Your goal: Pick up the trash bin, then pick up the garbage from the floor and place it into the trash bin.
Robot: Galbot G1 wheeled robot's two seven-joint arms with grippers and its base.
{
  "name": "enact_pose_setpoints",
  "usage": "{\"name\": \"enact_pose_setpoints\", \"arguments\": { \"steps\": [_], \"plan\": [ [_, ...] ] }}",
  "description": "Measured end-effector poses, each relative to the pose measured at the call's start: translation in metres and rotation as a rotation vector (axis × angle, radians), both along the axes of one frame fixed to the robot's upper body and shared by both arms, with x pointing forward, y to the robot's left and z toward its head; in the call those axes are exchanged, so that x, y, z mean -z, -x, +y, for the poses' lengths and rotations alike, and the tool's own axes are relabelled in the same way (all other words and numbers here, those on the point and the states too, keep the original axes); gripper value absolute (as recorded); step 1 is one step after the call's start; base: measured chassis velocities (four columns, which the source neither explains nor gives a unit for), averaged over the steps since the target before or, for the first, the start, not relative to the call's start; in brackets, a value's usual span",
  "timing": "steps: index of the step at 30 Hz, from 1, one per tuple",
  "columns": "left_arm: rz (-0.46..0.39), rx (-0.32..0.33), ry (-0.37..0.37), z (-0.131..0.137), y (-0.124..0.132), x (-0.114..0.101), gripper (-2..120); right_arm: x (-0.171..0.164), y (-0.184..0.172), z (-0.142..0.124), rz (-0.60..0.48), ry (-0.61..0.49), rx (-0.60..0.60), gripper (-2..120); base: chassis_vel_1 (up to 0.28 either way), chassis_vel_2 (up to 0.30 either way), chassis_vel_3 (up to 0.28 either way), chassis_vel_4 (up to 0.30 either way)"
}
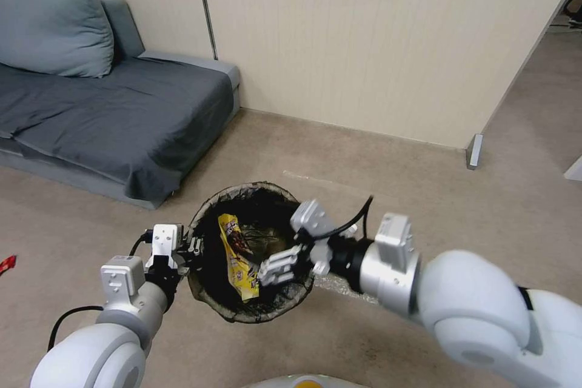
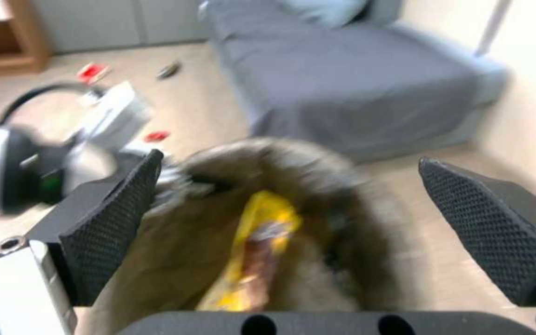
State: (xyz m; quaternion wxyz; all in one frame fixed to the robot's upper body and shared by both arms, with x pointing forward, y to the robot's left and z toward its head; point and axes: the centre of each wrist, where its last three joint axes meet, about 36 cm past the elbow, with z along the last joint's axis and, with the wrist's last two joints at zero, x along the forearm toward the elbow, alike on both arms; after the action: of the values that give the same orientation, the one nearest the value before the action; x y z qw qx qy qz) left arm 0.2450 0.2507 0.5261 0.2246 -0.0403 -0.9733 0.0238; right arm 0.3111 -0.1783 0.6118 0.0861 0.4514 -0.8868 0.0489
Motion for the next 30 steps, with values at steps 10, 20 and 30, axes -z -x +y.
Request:
{"name": "enact_pose_setpoints", "arguments": {
  "steps": [10,20,30],
  "plan": [
    [0.006,0.003,-0.011,0.002,0.001,0.000,1,-0.003,-0.003,-0.030,-0.106,-0.061,0.253,100,0.000,0.000,0.000,0.000],
    [0.026,0.001,-0.013,0.003,0.005,0.003,1,0.024,-0.014,-0.032,-0.009,-0.113,0.592,100,0.000,0.000,0.000,0.000],
    [0.032,0.000,-0.013,0.003,0.006,0.004,1,0.090,-0.049,-0.024,0.335,-0.092,0.835,100,0.000,0.000,0.000,0.000]
  ]
}}
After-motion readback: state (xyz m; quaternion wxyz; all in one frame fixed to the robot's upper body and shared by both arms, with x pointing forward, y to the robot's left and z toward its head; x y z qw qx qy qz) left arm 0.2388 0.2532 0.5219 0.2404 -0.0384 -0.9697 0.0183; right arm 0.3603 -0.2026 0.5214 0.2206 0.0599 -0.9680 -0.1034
